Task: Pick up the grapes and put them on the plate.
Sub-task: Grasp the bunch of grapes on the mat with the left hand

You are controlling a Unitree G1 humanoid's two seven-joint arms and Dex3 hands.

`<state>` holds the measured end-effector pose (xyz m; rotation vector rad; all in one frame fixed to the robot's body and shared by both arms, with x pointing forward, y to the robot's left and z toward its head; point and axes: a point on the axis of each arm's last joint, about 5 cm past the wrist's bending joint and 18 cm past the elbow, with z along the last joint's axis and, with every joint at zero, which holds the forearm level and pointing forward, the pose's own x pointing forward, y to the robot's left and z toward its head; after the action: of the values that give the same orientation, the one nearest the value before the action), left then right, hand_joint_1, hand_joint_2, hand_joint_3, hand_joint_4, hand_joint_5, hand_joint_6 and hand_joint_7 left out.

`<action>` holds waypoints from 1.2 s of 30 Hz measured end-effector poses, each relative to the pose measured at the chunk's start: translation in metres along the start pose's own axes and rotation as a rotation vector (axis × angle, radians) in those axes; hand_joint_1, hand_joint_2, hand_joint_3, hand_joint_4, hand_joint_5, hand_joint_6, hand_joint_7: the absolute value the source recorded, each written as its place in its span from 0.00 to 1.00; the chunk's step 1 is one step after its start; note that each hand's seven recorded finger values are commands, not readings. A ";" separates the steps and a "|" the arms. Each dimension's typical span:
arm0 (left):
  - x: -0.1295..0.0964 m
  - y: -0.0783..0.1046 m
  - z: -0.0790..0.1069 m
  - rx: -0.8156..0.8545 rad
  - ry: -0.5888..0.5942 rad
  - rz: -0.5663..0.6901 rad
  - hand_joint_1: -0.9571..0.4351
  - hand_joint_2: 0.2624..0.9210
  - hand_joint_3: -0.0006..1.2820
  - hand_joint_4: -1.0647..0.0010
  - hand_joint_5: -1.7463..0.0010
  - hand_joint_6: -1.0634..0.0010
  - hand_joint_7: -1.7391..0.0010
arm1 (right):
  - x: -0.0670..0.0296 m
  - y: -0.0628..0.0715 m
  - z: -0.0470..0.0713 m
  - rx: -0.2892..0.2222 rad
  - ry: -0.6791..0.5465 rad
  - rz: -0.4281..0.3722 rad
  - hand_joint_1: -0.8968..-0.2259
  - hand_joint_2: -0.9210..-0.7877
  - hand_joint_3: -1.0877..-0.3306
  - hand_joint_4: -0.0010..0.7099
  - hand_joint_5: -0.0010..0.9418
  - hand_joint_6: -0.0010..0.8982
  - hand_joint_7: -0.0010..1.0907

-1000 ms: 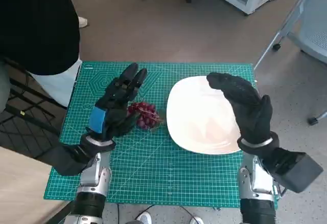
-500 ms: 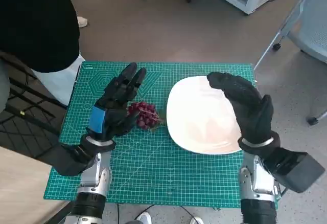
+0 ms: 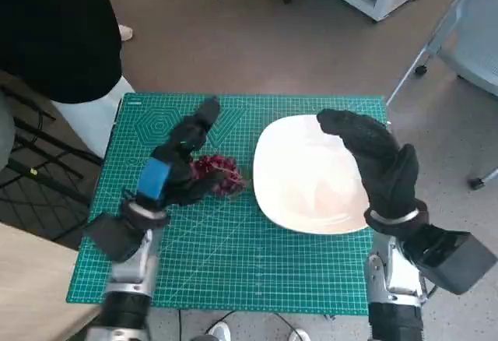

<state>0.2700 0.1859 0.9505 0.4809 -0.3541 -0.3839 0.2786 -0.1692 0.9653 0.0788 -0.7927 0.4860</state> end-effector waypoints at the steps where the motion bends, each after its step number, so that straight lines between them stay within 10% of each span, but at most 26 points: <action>1: 0.001 0.001 0.001 0.045 0.040 -0.021 0.29 0.68 0.00 1.00 1.00 0.93 0.99 | 0.0000 0.000 0.000 0.000 0.000 0.000 0.62 0.00 0.68 0.24 0.04 0.00 0.34; 14: 0.011 -0.012 0.011 0.515 0.538 -0.233 0.33 0.66 0.00 1.00 1.00 0.92 0.99 | -0.0023 -0.007 0.003 -0.007 -0.002 -0.014 0.61 0.00 0.68 0.24 0.03 0.00 0.35; 36: 0.026 -0.015 0.015 0.583 0.626 -0.247 0.31 0.66 0.00 1.00 1.00 0.91 1.00 | -0.0050 -0.012 0.005 -0.028 -0.007 -0.032 0.57 0.00 0.67 0.25 0.03 0.00 0.36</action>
<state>0.2826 0.1569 0.9617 1.1852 0.2195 -0.3454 0.2777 -0.1830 0.9664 0.0672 -0.8041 0.4448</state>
